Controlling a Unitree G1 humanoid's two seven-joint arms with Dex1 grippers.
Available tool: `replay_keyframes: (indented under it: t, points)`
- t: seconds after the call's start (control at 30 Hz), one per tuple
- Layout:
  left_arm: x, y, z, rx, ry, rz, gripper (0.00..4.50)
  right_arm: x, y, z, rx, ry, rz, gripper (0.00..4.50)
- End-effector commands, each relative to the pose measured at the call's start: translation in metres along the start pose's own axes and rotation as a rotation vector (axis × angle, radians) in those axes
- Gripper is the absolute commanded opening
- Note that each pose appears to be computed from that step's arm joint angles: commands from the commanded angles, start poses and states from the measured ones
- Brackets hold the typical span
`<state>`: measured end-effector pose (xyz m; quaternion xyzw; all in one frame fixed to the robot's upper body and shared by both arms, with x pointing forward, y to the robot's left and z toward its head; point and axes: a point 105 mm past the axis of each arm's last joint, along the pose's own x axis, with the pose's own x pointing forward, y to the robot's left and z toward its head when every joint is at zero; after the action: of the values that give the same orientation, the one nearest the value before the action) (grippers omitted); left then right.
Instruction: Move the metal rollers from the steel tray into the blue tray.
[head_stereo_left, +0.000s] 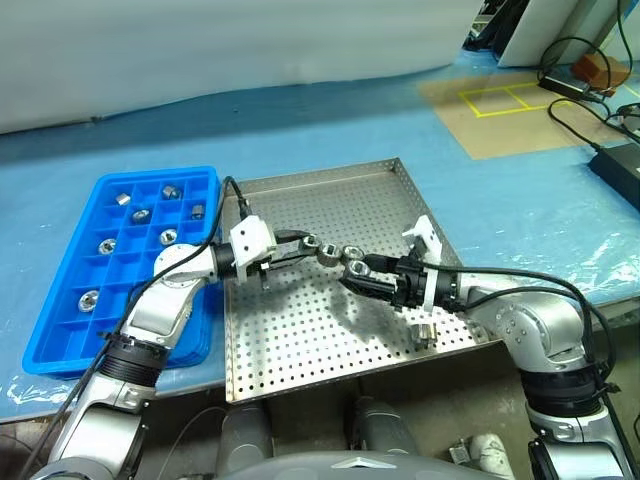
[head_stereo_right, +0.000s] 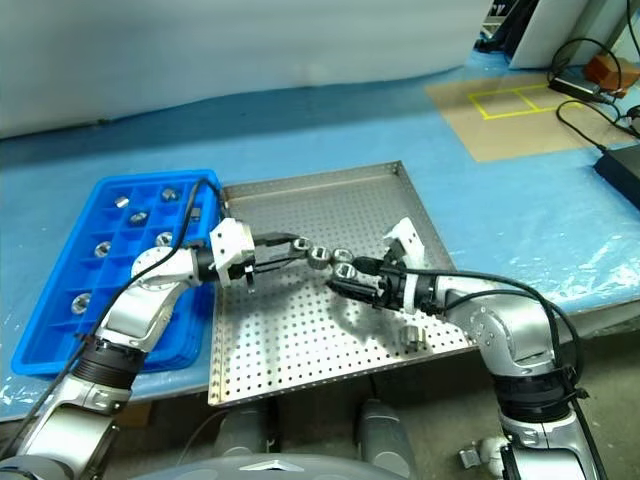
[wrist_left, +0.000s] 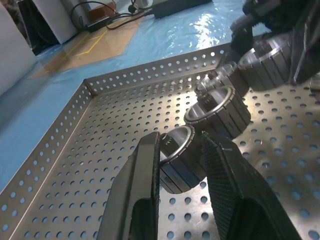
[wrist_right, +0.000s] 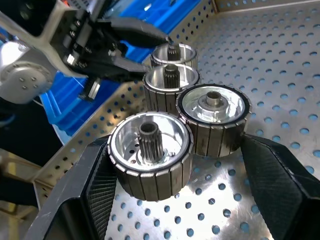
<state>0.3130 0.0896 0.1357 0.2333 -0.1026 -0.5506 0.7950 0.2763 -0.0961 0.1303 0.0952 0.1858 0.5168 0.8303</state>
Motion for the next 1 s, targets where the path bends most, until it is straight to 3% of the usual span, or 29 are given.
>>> replay_keyframes:
  t: [0.03,0.3,0.47,0.67,0.83,1.0]
  points:
    - [-0.004,0.016,0.015,0.094,-0.044,0.012,1.35,-0.004,0.012,0.019,-0.035,-0.048,0.051,3.44]
    - [0.003,0.026,0.019,0.148,-0.066,0.037,1.35,-0.004,0.001,0.017,-0.042,-0.036,0.036,3.44]
    - [-0.002,0.029,0.005,0.140,-0.020,0.064,1.35,-0.003,-0.008,0.012,-0.066,-0.018,0.002,3.44]
    - [0.000,0.037,-0.001,0.097,-0.029,0.144,1.35,0.020,-0.035,0.015,-0.214,-0.071,-0.153,3.44]
    - [0.001,0.042,-0.002,0.032,-0.050,0.199,1.35,0.049,-0.025,0.002,-0.246,-0.035,-0.081,4.47]
    - [-0.001,0.043,-0.003,0.027,-0.048,0.217,1.35,0.061,-0.030,-0.001,-0.244,-0.019,-0.082,4.47]
